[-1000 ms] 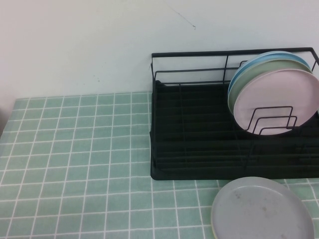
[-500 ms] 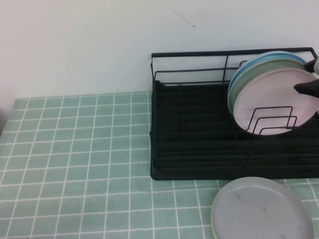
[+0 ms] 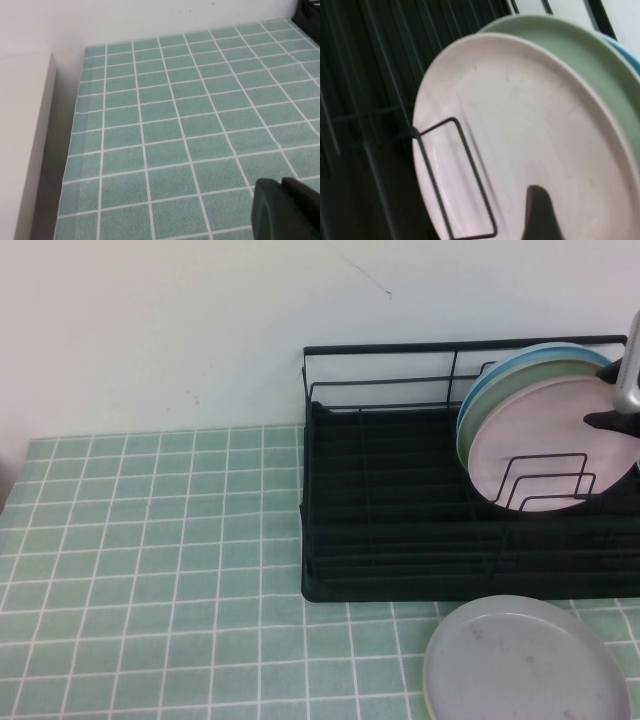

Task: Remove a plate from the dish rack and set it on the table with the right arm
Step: Grasp the plate from the shelf, then place the plate from the table

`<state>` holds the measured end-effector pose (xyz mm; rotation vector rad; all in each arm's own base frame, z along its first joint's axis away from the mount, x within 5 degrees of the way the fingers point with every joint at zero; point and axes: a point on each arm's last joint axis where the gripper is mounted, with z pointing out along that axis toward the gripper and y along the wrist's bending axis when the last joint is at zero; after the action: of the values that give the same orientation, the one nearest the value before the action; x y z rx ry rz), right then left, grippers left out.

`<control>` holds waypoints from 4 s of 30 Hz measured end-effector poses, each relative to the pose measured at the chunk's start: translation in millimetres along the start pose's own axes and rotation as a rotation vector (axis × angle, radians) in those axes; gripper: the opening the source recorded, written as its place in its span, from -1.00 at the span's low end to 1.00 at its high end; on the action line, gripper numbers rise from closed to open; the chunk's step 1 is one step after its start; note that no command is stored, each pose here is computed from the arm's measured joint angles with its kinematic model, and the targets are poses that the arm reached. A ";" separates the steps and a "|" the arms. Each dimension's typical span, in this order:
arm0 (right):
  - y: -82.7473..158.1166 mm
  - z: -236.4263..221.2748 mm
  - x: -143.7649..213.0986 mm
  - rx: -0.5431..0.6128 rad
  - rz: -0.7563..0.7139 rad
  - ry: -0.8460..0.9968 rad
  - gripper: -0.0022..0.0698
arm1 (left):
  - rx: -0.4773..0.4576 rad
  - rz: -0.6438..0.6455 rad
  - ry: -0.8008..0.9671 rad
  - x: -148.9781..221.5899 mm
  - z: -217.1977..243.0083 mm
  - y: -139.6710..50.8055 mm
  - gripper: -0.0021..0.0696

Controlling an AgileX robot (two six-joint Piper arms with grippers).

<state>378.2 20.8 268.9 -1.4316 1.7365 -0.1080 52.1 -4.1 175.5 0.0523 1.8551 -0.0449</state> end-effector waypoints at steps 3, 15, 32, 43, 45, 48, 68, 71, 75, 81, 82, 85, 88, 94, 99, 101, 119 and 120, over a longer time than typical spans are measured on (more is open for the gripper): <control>-2.0 3.0 2.2 0.012 -0.007 0.010 0.18 | 0.000 0.000 0.000 0.0 0.0 0.0 -0.95; -4.9 12.7 8.0 0.041 -0.024 0.014 0.18 | 0.000 0.000 0.000 0.0 0.0 0.0 -0.95; -9.3 17.8 10.9 0.088 -0.022 0.013 -0.32 | 0.000 0.000 0.000 0.0 0.0 0.0 -0.95; -9.4 28.5 20.3 0.102 0.004 0.044 -0.35 | 0.000 0.000 0.000 0.0 0.0 0.0 -0.95; -10.5 27.8 19.7 0.113 0.017 0.040 -0.38 | 0.000 0.000 0.000 0.0 0.0 0.0 -0.95; -12.8 23.8 17.3 0.133 0.017 0.039 -0.57 | 0.000 0.000 0.000 0.0 0.0 0.0 -0.95; -33.8 -72.6 -43.2 0.376 0.032 -0.071 -0.86 | 0.000 0.000 0.000 0.0 0.0 0.0 -0.95; -33.1 -104.0 -61.2 0.434 0.095 -0.131 -0.86 | 0.000 0.000 0.000 0.0 0.0 0.0 -0.95; -22.8 -146.9 -85.5 0.443 0.294 -0.247 -0.86 | 0.000 0.000 0.000 0.0 0.0 0.0 -0.95; 17.2 -188.8 -97.3 0.237 0.634 -0.168 -0.86 | 0.000 0.000 0.000 0.0 0.0 0.0 -0.95; 25.7 -191.1 -92.2 0.190 0.705 -0.082 -0.86 | 0.000 0.000 0.000 0.0 0.0 0.0 -0.95; 45.6 -190.7 -75.6 0.106 0.842 0.124 -0.86 | 0.000 0.000 0.000 0.0 0.0 0.0 -0.95; 67.4 -181.4 -58.7 0.043 0.955 0.248 -0.86 | 0.000 0.000 0.000 0.0 0.0 0.0 -0.95; 124.7 -138.4 -19.1 -0.102 1.149 0.355 -0.86 | 0.000 0.000 0.000 0.0 0.0 0.0 -0.95; 156.9 -109.6 2.8 -0.149 1.233 0.339 -0.86 | 0.000 0.000 0.000 0.0 0.0 0.0 -0.95; 162.7 -100.5 8.3 -0.165 1.250 0.334 -0.86 | 0.000 0.000 0.000 0.0 0.0 0.0 -0.95; 165.8 -39.8 43.1 -0.236 1.294 0.413 -0.86 | 0.000 0.000 0.000 0.0 0.0 0.0 -0.95; 166.4 -37.7 44.7 -0.238 1.298 0.421 -0.86 | 0.000 0.000 0.000 0.0 0.0 0.0 -0.95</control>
<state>228.3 23.3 175.9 -0.1826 2.7645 0.5406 52.1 -4.1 175.5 0.0523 1.8551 -0.0449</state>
